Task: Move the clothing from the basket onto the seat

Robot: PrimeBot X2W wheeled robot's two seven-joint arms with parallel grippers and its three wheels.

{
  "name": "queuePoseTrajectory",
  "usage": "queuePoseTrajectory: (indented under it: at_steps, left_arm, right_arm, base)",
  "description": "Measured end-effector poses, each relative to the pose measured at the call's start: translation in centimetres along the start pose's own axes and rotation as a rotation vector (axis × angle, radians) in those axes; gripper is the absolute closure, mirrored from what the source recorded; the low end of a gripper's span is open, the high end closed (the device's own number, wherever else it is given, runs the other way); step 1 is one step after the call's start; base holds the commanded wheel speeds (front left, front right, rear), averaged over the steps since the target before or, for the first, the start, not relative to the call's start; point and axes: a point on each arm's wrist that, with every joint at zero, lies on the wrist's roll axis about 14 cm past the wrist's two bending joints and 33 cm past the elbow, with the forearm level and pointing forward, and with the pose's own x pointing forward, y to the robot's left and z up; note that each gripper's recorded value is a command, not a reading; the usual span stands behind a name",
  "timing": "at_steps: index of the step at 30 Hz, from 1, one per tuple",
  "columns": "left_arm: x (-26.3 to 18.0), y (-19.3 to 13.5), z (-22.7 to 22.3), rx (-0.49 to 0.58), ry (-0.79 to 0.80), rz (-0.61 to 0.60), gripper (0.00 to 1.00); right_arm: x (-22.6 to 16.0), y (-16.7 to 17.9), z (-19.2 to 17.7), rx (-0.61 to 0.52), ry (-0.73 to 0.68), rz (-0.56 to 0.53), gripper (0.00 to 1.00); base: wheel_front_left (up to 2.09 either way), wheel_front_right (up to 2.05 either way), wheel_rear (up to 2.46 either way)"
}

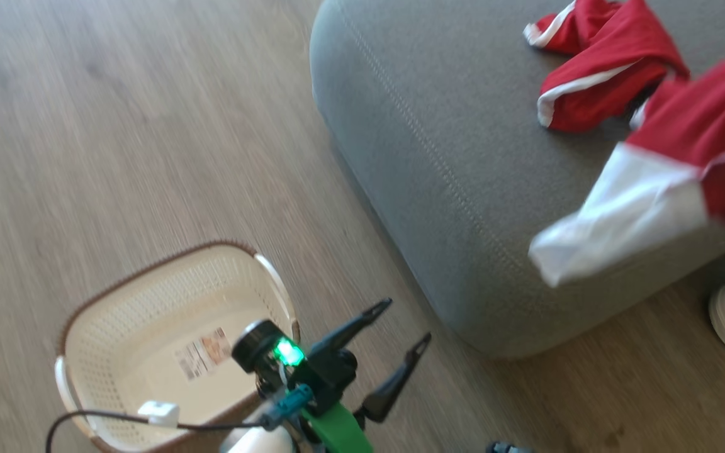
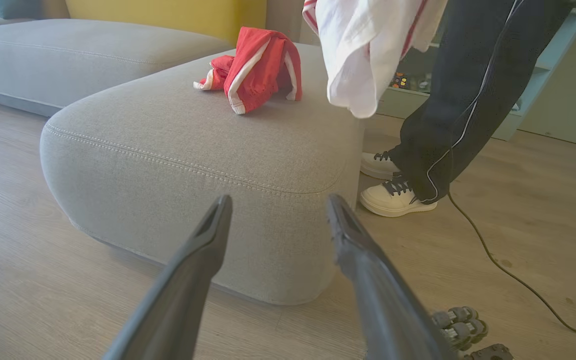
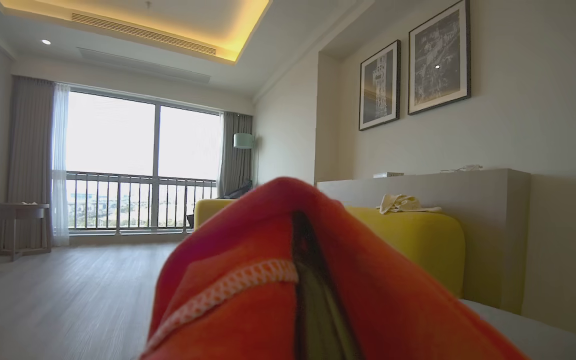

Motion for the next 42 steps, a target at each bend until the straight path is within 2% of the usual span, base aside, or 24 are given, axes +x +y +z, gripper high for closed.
queuePoseTrajectory:
  at_steps: [7,11,17,21,25,28,32,36,42]
  left_arm:
    - [-0.2,2.4,-3.5,-0.026,0.063,-0.031,0.00]
    - [0.0,4.1,-5.4,-0.031,0.087,-0.052,0.00]
    - [0.3,6.5,-7.8,-0.057,0.101,-0.047,0.00]
    - [-0.2,6.8,-9.8,-0.068,0.134,-0.076,0.00]
    - [-0.8,7.8,-11.0,-0.073,0.154,-0.062,0.00]
    - [-1.4,8.4,-11.5,-0.080,0.167,-0.038,0.00]
    - [-1.8,9.3,-11.9,-0.083,0.174,-0.012,0.00]
    - [-1.9,10.1,-12.0,-0.080,0.171,0.007,0.00]
    - [-2.4,10.6,-12.6,-0.090,0.183,0.027,0.00]
  right_arm:
    - [6.8,2.8,-0.1,-0.059,-0.076,0.079,1.00]
    - [10.7,3.6,-0.5,-0.030,-0.119,0.073,1.00]
    - [15.5,3.4,-3.1,-0.077,-0.099,0.056,1.00]
    - [18.3,5.1,-5.1,-0.106,-0.081,0.080,1.00]
    - [20.5,4.7,-6.7,-0.112,-0.063,0.047,1.00]
    - [20.8,3.4,-9.4,-0.108,0.000,-0.003,1.00]
    - [19.3,0.5,-14.5,-0.081,0.132,-0.114,1.00]
    - [17.8,0.1,-19.0,-0.093,0.261,-0.142,1.00]
    - [16.2,-0.9,-22.3,-0.110,0.354,-0.190,1.00]
  base:
    - [0.00,0.00,0.00]
    - [0.00,0.00,0.00]
    - [0.00,0.00,0.00]
    - [0.00,0.00,0.00]
    - [0.00,0.00,0.00]
    - [0.00,0.00,0.00]
    - [0.00,0.00,0.00]
    - [0.00,0.00,0.00]
    - [0.00,0.00,0.00]
